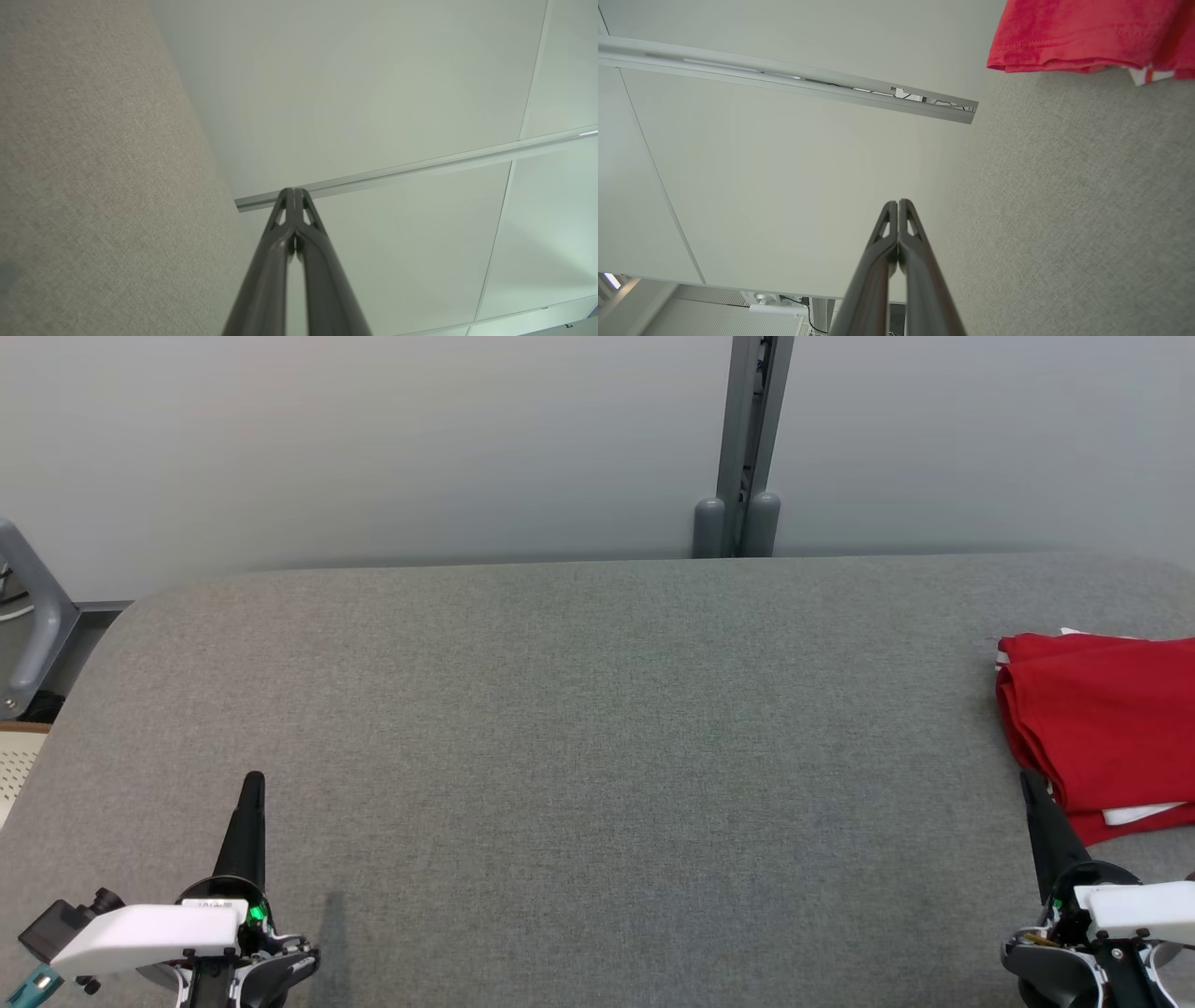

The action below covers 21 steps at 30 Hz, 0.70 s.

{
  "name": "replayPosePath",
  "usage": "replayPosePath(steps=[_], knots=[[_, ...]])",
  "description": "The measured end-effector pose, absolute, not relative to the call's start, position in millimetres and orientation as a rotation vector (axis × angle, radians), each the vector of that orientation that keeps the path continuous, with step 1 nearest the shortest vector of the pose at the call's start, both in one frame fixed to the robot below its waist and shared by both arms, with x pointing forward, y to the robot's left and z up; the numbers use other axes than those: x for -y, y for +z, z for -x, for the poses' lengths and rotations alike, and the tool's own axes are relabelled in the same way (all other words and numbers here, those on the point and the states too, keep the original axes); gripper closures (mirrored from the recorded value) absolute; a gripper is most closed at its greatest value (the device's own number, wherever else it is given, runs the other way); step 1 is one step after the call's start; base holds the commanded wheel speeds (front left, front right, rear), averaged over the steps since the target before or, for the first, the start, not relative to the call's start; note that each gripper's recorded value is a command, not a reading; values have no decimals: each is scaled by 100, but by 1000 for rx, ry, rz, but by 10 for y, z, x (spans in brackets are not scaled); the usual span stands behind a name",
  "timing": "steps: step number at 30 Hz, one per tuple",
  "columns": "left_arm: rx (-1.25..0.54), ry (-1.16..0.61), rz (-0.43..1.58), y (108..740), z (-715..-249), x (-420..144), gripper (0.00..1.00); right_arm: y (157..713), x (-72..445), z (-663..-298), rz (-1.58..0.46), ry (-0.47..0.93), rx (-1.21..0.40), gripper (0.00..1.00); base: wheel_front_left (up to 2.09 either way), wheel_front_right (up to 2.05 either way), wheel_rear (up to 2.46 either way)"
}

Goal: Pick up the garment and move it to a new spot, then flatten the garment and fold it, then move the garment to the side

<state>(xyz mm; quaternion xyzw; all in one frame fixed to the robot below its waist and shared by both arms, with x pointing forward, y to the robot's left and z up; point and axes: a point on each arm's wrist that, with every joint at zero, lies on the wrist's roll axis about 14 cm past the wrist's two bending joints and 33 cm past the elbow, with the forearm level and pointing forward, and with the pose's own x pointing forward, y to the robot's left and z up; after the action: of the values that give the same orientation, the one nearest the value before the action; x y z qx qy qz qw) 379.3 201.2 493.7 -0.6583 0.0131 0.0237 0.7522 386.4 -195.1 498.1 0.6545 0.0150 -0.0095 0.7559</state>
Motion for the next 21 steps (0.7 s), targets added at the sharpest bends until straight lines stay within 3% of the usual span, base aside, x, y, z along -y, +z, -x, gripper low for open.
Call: replayPosePath(steps=[21], knots=[[-12, 9, 1573, 5030, -3869, -1988, 100, 5042, 1994, -3877, -1569, -7, -9, 100, 0, 0, 0]])
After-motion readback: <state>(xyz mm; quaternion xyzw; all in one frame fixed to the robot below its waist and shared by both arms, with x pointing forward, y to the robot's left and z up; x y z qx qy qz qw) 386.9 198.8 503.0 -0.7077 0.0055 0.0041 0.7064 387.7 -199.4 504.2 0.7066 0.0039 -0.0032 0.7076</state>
